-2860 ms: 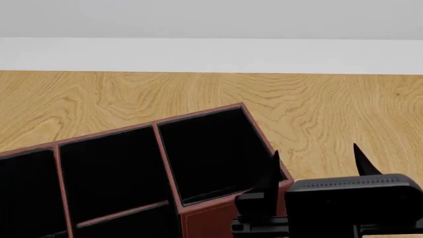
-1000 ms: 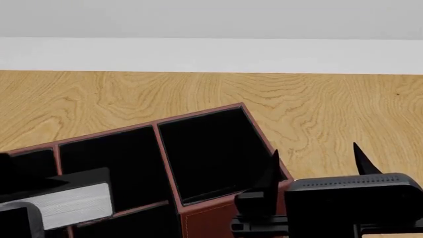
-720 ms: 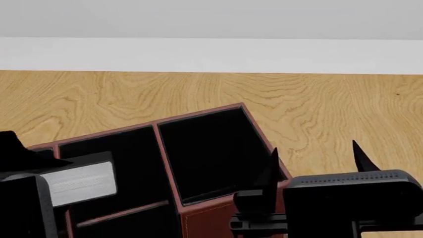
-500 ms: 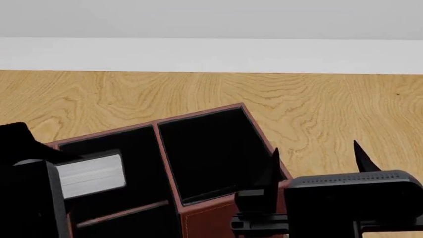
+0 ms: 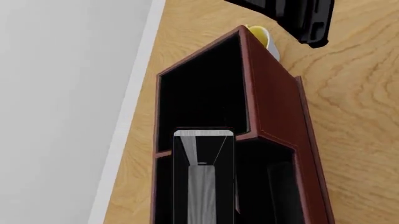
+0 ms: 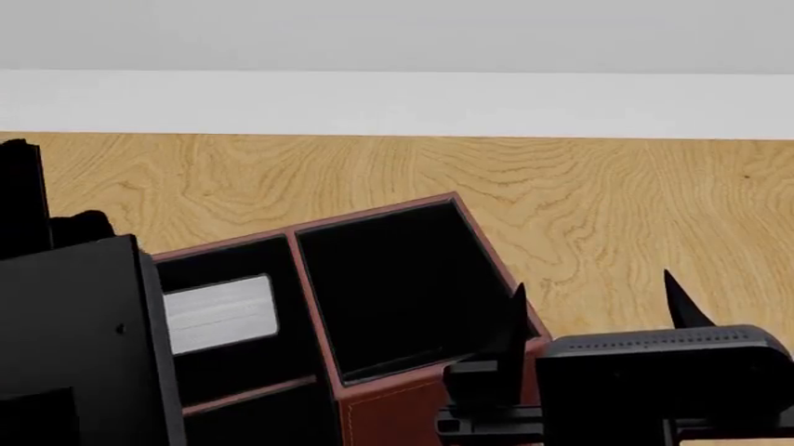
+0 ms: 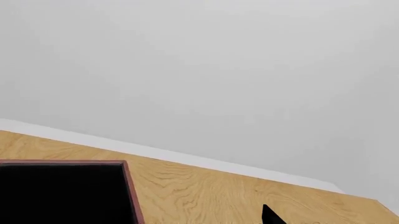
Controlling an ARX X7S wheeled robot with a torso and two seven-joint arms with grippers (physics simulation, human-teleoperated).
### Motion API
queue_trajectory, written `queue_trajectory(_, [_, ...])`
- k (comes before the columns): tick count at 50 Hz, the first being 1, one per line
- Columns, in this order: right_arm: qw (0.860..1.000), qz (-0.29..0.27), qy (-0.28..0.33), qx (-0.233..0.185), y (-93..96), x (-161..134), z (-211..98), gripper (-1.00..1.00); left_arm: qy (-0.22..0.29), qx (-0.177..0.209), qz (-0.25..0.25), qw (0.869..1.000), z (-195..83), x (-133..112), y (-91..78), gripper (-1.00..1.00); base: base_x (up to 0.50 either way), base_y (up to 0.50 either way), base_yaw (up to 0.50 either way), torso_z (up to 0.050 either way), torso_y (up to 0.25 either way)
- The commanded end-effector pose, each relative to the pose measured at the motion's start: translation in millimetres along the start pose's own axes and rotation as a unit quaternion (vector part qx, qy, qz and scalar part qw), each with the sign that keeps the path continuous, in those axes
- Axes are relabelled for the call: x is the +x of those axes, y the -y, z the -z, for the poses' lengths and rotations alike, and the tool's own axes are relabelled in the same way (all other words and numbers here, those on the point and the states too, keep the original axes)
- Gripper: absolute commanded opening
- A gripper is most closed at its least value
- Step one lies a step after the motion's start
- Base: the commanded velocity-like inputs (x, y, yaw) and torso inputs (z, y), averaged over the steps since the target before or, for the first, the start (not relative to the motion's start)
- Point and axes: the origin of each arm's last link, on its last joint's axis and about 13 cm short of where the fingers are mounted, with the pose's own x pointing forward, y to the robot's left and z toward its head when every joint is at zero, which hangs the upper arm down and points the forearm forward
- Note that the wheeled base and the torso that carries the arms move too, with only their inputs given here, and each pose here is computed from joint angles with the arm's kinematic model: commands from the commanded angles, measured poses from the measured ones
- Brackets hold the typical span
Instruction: Pick up the book and place it in the front compartment of the caddy.
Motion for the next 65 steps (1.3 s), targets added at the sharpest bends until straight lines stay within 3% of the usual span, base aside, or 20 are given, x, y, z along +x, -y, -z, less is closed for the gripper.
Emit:
queue_trajectory(1, [1.0,0.0,-0.002,0.0,0.1,-0.2,0.9,1.0,0.008,-0.008,-0.05,0.999,0.3,8.8,-20.8,-1.0,0.0,0.0,0.0,0.0,0.0])
queue_trajectory(36, [1.0,0.003,-0.002,-0.003,2.1,-0.8,-1.7,1.0,-0.009,-0.023,-0.046,0.999,15.4,47.5,-40.9,-1.0,0.0,0.0,0.0,0.0,0.001])
queue_trajectory(65, [1.0,0.005,-0.003,-0.004,2.9,-0.5,0.4,1.0,-0.013,-0.043,-0.032,0.998,30.4,73.3,-44.4,-1.0,0.0,0.0,0.0,0.0,0.001])
